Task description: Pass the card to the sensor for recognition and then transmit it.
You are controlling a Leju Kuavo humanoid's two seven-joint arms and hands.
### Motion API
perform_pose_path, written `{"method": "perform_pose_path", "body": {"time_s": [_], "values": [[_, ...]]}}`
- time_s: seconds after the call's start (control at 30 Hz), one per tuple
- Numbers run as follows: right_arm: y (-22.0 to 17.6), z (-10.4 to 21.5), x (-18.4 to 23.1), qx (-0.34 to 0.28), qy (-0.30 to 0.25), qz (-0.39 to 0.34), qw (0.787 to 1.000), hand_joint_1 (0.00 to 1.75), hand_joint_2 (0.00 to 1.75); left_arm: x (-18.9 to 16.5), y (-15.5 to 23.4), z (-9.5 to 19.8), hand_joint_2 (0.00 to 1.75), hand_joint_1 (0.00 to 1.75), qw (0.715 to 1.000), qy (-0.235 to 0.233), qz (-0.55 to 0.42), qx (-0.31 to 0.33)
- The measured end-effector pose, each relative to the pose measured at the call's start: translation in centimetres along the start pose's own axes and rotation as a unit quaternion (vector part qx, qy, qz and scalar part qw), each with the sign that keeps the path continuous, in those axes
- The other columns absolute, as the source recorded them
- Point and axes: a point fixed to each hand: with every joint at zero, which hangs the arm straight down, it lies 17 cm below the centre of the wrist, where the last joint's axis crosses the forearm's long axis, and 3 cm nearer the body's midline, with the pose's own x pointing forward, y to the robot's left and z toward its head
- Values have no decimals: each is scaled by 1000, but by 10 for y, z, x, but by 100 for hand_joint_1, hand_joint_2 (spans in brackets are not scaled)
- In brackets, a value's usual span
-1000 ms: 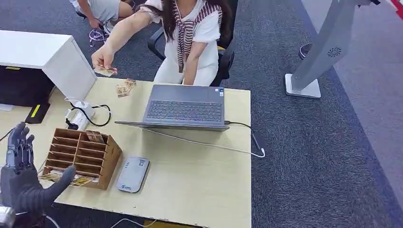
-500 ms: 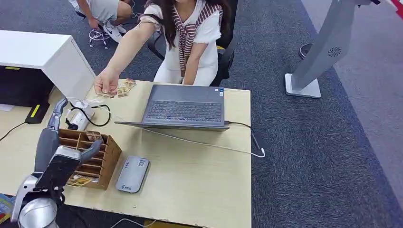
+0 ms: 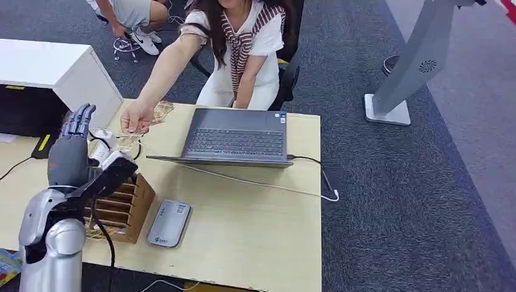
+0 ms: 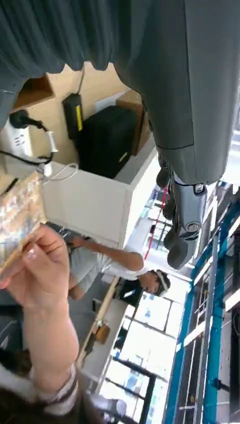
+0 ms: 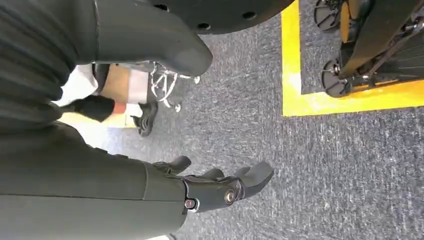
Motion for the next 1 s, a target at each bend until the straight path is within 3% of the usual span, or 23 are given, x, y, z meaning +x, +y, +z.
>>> {"method": "perform_pose_path", "body": {"time_s": [0.5, 0.8, 0.83, 1.0], "values": [[-4, 0, 7, 1, -11, 57, 998, 0, 175, -30, 28, -57, 175, 0, 971, 54, -231, 42], [-6, 0, 8, -1, -12, 63, 998, 0, 175, -35, 29, -63, 175, 0, 963, 57, -258, 44], [-6, 0, 8, -1, -12, 64, 998, 0, 175, -35, 29, -64, 175, 175, 963, 57, -258, 44], [-7, 0, 9, -2, -12, 65, 998, 0, 175, -34, 28, -64, 175, 175, 964, 55, -257, 44]]}}
